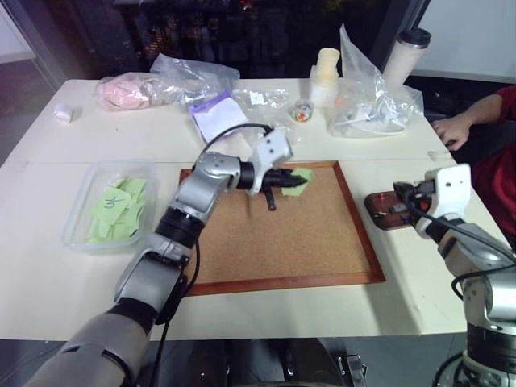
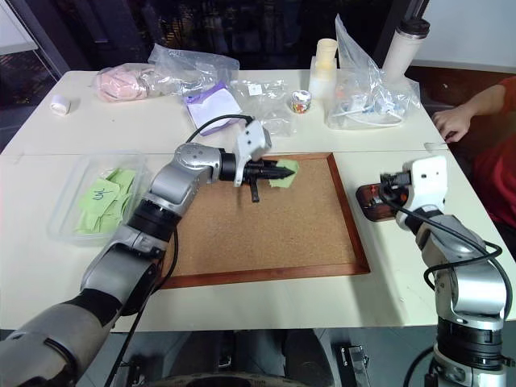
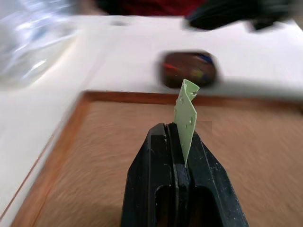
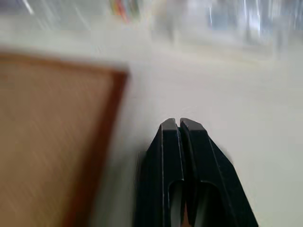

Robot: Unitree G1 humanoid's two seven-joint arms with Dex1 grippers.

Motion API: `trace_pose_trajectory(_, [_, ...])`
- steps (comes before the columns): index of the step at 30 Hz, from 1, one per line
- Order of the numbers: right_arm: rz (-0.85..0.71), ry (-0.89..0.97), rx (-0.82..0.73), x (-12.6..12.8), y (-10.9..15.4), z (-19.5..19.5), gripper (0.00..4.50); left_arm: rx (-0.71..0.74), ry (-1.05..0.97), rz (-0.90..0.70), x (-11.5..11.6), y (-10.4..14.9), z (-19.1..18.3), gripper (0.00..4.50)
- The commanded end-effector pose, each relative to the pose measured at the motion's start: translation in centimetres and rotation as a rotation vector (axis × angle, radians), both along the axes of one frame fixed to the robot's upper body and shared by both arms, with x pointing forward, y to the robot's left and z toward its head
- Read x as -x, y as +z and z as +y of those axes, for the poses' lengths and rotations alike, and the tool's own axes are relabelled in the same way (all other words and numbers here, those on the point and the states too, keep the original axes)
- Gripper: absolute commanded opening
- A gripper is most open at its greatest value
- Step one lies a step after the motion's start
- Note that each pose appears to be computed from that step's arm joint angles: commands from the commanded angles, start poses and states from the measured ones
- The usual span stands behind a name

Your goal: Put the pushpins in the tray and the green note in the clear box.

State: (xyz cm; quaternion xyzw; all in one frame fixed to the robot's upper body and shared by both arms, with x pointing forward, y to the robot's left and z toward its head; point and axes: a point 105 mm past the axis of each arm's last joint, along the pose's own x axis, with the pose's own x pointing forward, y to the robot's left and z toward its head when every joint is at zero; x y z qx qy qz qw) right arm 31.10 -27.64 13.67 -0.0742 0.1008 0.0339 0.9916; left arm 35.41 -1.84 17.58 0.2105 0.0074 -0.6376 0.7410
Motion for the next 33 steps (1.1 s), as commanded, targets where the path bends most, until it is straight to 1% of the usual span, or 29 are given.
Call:
trace_pose_trajectory(1, [-0.026,0.005,0.013,-0.2,0.1,-0.6,0.0,-0.016,-0.04,-0.116,1.0,1.8,-0.6,0.06])
trace_pose_trajectory(4, [-0.012,0.013,0.011,-0.3,-0.8,-0.7,0.0,-0.002,-0.023,-0.103,0.9,1.9,-0.7,0.06])
trace_pose_trajectory(8, [0.0,0.022,0.005,-0.4,-1.5,-0.7,0.0,-0.01,0.005,-0.097,0.6,1.5,-0.5,0.06])
trace_pose_trajectory(11, [-0.006,0.015,0.009,-0.5,-1.5,-1.1,0.94,-0.014,0.021,-0.094,0.4,1.3,-0.2,0.0])
trace_pose_trajectory(12, [-0.01,0.01,0.013,-0.5,-1.4,-1.3,1.35,-0.014,0.025,-0.094,0.4,1.3,-0.1,0.0])
trace_pose_trajectory(17, [-0.028,0.009,0.022,-0.6,-1.0,-1.3,4.01,-0.011,0.039,-0.095,0.2,1.4,0.1,0.0])
trace_pose_trajectory(18, [-0.033,0.011,0.019,-0.6,-0.8,-1.2,4.41,-0.009,0.043,-0.095,0.1,1.4,0.1,0.0])
trace_pose_trajectory(19, [-0.037,0.013,0.019,-0.6,-0.7,-1.1,4.47,-0.007,0.048,-0.095,0.1,1.5,0.2,0.0])
trace_pose_trajectory(24, [-0.055,0.0,0.008,-0.8,-0.4,-1.3,4.47,0.001,0.073,-0.101,-0.3,1.7,0.5,0.0])
trace_pose_trajectory(27, [-0.075,-0.04,-0.056,-1.0,-0.1,-1.8,4.47,0.0,0.081,-0.104,-0.5,1.7,0.6,0.0])
trace_pose_trajectory(33, [-0.094,-0.053,-0.047,-1.2,0.5,-2.1,4.47,0.014,0.118,-0.109,-0.9,2.0,1.0,0.0])
